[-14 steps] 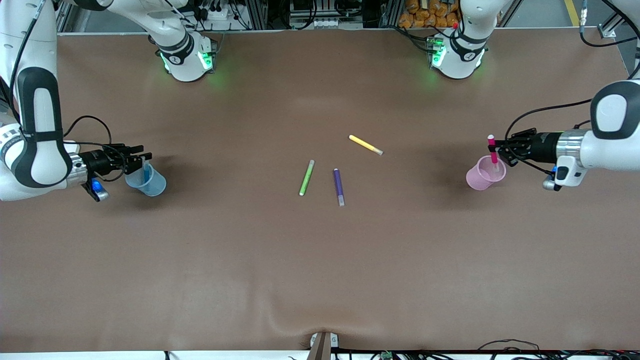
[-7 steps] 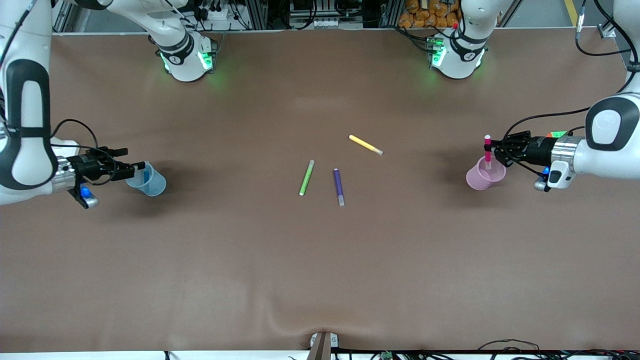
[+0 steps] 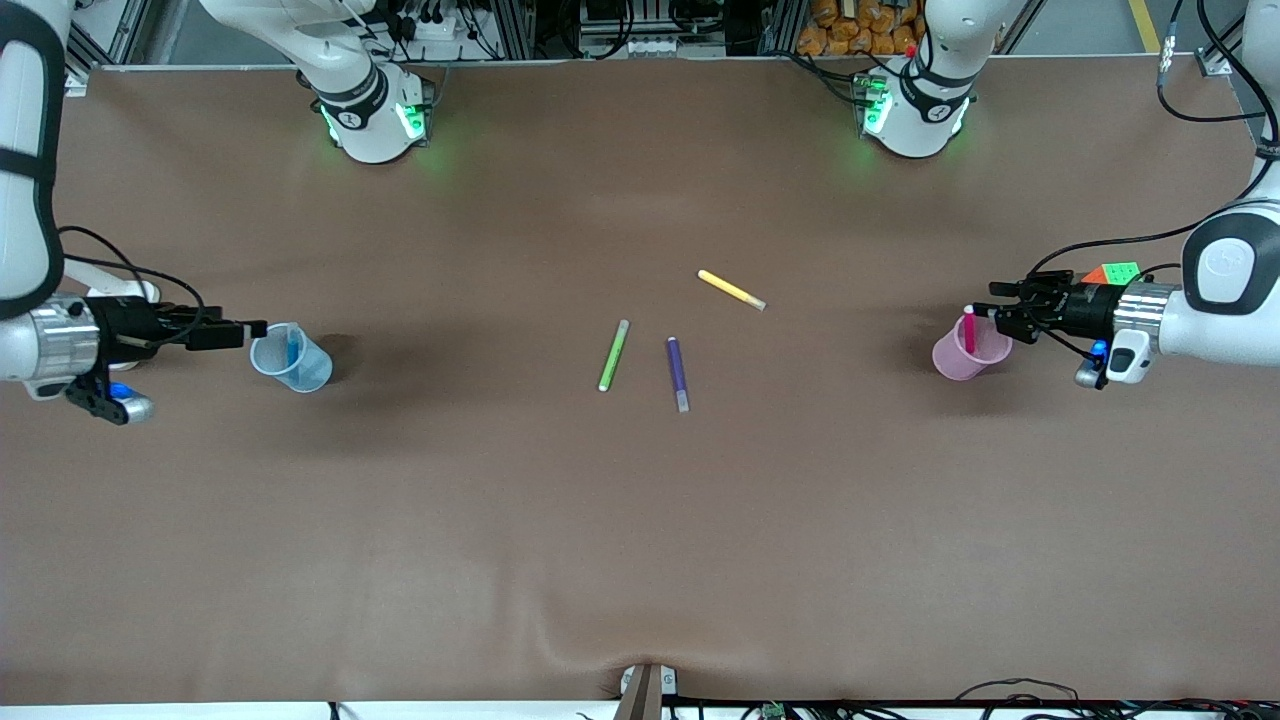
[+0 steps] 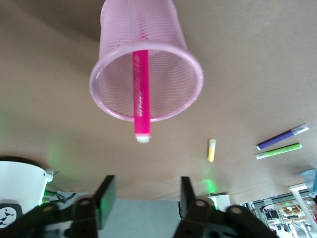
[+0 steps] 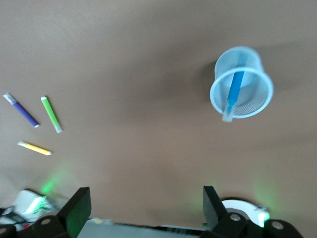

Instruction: Place pink and blue markers in matching cups

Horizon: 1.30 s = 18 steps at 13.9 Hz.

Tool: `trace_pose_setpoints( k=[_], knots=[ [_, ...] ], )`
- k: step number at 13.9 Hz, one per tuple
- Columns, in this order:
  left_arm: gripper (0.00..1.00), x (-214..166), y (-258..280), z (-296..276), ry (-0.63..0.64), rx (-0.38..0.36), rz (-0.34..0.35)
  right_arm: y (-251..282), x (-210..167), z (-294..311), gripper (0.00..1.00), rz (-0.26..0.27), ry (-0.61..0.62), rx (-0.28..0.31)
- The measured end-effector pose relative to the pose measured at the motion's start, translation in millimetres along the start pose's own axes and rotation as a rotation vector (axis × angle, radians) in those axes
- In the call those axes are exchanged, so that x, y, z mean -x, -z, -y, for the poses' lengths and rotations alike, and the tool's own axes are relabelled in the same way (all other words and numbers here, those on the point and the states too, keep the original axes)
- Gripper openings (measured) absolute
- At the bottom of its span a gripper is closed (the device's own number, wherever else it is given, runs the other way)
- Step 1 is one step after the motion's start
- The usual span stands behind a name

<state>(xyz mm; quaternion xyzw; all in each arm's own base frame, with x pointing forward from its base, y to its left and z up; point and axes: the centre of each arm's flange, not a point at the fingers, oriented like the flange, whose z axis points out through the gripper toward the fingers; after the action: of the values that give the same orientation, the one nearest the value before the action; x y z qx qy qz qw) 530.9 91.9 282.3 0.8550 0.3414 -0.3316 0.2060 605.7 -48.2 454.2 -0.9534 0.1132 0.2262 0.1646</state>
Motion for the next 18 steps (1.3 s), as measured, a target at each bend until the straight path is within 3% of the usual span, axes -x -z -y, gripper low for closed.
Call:
trace_pose_setpoints(
  k=[2,4,6,10,13,16,18],
  knots=[
    [0.88,11.0,26.1,-12.6,0.011,0.009,-0.041,24.3,15.6,17.1,1.0,-0.044,0.041,0.018],
    [1.0,39.2,65.0,-35.9,0.021,0.008,-0.076,56.6,41.8,28.4,1.0,-0.111,0.078,0.011],
    [1.0,75.8,104.1,-58.1,0.007,-0.005,-0.125,86.8,74.1,39.6,1.0,-0.166,0.117,0.024],
    [1.0,156.0,152.0,-85.7,-0.051,-0.107,-0.305,125.4,111.1,48.6,1.0,-0.224,0.144,0.121],
    [1.0,211.5,163.4,-92.6,-0.063,-0.155,-0.395,143.6,143.9,76.8,1.0,-0.294,0.185,0.224],
    [1.0,260.6,182.9,-99.8,-0.175,-0.188,-0.508,152.7,170.3,80.8,1.0,-0.326,0.195,0.235],
    [1.0,284.1,192.0,-107.9,-0.253,-0.273,-0.6,146.0,171.6,75.7,1.0,-0.325,0.19,0.233]
  ],
)
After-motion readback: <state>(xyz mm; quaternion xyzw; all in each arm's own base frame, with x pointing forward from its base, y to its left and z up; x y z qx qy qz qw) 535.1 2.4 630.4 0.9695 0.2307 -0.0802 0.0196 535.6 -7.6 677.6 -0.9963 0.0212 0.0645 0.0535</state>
